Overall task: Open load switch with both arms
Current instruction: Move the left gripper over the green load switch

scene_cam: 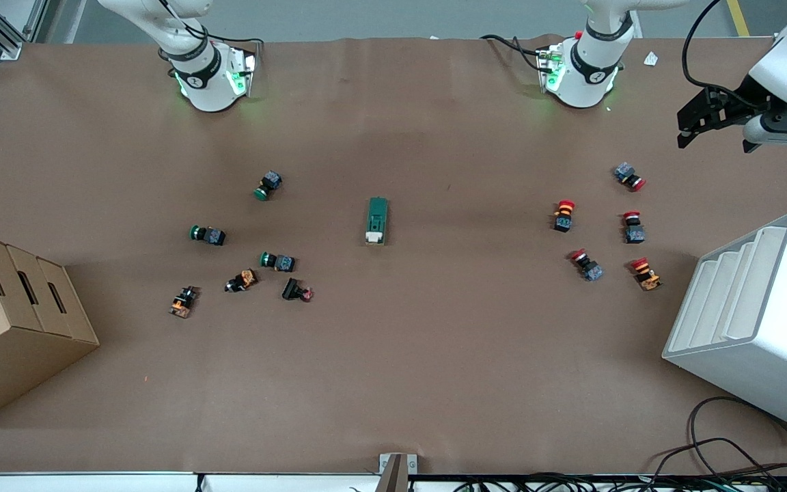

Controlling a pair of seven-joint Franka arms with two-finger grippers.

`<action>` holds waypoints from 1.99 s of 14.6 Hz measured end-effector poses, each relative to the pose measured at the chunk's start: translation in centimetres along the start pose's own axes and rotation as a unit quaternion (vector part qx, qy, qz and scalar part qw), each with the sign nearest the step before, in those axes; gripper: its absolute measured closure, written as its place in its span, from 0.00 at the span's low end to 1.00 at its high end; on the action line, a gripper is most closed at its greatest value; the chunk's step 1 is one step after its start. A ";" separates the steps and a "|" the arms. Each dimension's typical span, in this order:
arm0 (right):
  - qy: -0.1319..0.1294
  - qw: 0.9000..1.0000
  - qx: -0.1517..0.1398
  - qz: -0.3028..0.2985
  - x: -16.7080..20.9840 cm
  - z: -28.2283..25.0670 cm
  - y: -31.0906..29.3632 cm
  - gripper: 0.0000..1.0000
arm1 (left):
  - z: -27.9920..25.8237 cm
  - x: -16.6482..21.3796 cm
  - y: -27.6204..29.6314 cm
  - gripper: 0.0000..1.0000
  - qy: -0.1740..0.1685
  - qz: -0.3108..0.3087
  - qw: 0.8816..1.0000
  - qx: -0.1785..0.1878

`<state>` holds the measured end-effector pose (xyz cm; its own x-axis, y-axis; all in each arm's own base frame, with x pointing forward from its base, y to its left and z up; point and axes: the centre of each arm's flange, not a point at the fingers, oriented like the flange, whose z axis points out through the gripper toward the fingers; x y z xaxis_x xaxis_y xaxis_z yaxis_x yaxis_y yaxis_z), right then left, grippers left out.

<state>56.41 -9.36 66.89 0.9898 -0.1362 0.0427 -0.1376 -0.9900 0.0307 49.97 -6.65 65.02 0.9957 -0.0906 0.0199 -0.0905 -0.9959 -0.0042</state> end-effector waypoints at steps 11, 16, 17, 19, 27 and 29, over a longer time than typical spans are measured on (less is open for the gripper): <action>-0.004 1.000 0.001 -0.003 0.1 0.3 -0.4 0.00 | 3.6 3.0 7.4 0.00 -0.012 0.040 0.999 -0.006; -0.005 1.000 0.001 -0.004 0.1 0.3 -0.5 0.00 | 9.1 4.4 17.3 0.00 -0.012 0.011 1.000 -0.020; -0.005 1.000 0.001 -0.004 0.1 0.3 -0.5 0.00 | 10.3 4.5 19.1 0.00 -0.006 -0.001 1.000 -0.027; -0.005 1.000 0.001 -0.004 0.1 0.3 -0.5 0.00 | 13.5 3.9 23.5 0.00 0.008 -0.023 0.999 -0.046; -0.006 1.000 0.001 -0.002 0.1 0.3 -0.3 0.00 | 27.5 -5.8 42.7 0.00 0.051 -0.106 0.993 -0.005; -0.007 1.000 0.001 -0.002 0.1 0.4 -0.3 0.00 | 31.5 -9.4 46.9 0.00 0.090 -0.113 0.989 0.013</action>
<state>56.56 -9.13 66.45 0.9908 -0.1322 0.0277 -0.1330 -0.9907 0.0287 36.98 -52.43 33.13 0.9706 0.1330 0.2007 0.1367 -0.9906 -0.0045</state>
